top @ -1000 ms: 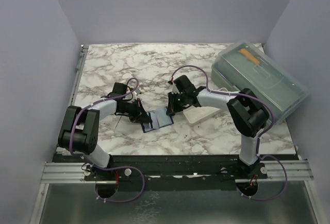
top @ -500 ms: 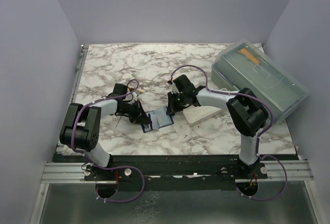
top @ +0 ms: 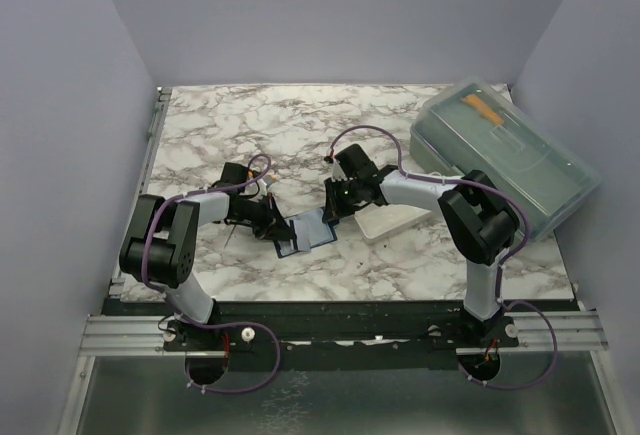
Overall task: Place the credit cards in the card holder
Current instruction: Insert the credit card into the card holder.
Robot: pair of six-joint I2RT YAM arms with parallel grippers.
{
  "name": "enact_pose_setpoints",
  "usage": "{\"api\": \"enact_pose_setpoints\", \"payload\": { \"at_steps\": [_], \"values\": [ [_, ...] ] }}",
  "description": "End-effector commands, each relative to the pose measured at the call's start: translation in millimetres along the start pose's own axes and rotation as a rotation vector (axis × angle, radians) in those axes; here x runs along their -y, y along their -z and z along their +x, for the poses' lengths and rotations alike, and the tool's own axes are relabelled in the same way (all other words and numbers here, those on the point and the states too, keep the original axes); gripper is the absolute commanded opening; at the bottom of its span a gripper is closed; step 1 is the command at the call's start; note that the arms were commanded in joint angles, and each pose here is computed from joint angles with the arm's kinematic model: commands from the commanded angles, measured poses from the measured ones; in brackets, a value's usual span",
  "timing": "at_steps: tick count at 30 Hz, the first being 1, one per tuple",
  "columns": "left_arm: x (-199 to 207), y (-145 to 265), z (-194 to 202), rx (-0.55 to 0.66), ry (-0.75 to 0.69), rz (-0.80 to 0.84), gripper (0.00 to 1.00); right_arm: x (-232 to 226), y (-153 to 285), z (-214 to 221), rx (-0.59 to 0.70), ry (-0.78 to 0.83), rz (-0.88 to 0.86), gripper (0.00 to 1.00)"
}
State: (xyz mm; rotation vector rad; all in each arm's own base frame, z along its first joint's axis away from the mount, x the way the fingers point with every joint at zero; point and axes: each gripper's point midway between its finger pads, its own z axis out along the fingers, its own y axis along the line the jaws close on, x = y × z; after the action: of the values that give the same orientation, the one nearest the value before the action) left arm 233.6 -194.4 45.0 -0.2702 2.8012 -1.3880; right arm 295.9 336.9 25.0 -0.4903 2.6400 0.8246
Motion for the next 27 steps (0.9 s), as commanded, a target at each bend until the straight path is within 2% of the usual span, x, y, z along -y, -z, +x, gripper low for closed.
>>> {"api": "enact_pose_setpoints", "payload": {
  "at_steps": [1,12,27],
  "values": [
    [-1,-5,-10,0.031,0.011,0.011,0.00,34,-12,17,-0.064,0.006,0.084,0.03],
    [14,-5,-32,0.170,0.029,0.083,0.00,31,-12,14,-0.062,0.010,0.074,0.04],
    [7,-5,-33,0.285,0.083,0.114,0.00,26,-13,16,-0.071,0.004,0.049,0.05]
  ]
}}
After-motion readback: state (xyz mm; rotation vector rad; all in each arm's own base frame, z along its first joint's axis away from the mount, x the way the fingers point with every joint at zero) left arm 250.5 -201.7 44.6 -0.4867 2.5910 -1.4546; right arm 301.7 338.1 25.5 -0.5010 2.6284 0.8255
